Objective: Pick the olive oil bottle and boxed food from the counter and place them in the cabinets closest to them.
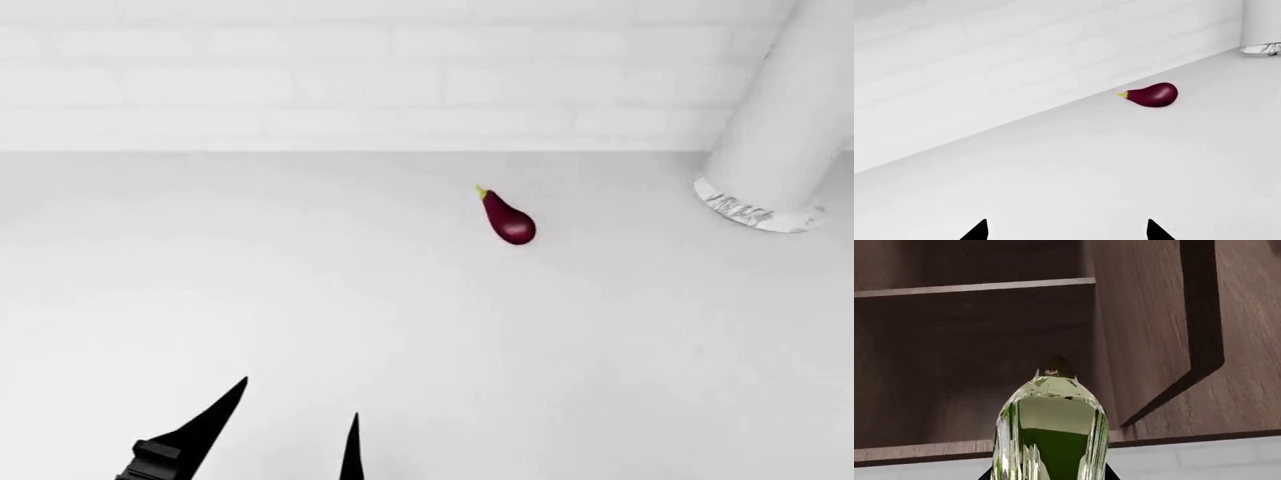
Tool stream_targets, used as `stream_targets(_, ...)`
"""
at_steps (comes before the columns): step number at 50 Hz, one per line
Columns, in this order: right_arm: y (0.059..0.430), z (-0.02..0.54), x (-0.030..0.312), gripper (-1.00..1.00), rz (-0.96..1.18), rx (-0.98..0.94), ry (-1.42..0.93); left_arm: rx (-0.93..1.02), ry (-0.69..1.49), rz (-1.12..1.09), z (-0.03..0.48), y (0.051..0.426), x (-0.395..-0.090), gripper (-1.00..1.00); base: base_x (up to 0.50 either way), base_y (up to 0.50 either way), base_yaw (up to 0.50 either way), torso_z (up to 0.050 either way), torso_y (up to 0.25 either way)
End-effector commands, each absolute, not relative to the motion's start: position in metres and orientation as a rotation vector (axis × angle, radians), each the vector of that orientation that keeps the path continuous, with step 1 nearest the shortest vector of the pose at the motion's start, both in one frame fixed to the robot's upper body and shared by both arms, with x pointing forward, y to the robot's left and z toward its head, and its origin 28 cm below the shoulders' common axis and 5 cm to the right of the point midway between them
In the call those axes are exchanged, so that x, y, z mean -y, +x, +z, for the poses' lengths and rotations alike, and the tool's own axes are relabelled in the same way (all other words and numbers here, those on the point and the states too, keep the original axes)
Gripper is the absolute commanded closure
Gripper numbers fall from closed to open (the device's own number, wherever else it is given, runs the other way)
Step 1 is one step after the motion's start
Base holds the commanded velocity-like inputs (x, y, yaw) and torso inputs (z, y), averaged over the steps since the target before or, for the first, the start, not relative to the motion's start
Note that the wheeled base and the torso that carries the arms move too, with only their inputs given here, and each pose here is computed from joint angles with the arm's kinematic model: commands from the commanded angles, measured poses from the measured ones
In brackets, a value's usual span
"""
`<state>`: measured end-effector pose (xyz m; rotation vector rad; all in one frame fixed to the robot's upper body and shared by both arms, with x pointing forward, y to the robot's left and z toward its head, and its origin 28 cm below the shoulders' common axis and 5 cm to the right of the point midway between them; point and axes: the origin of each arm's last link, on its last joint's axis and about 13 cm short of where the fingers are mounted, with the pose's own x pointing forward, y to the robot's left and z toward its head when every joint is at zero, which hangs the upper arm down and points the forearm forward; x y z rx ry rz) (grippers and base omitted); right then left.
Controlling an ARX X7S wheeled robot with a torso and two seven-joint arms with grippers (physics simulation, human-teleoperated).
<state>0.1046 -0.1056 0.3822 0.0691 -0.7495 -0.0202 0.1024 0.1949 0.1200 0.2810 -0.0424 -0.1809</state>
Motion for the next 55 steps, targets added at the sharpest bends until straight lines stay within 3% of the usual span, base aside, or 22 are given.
stream_targets(1, 0.096, 0.412, 0.1, 1.0, 0.028, 0.826, 0.091, 0.04, 0.279, -0.188, 0.119, 0.102, -0.193, -1.0, 0.0, 0.0, 0.0, 0.0, 0.0)
stream_targets(31, 0.145, 0.458, 0.071, 1.0, 0.107, 0.792, 0.131, 0.056, 0.269, -0.192, 0.121, 0.099, -0.195, -1.0, 0.0, 0.0, 0.0, 0.0, 0.0)
stream_targets(55, 0.22, 0.502, 0.045, 1.0, -0.01, 0.79, 0.022, 0.049, 0.254, -0.211, 0.114, 0.1, -0.196, -1.0, 0.0, 0.0, 0.0, 0.0, 0.0)
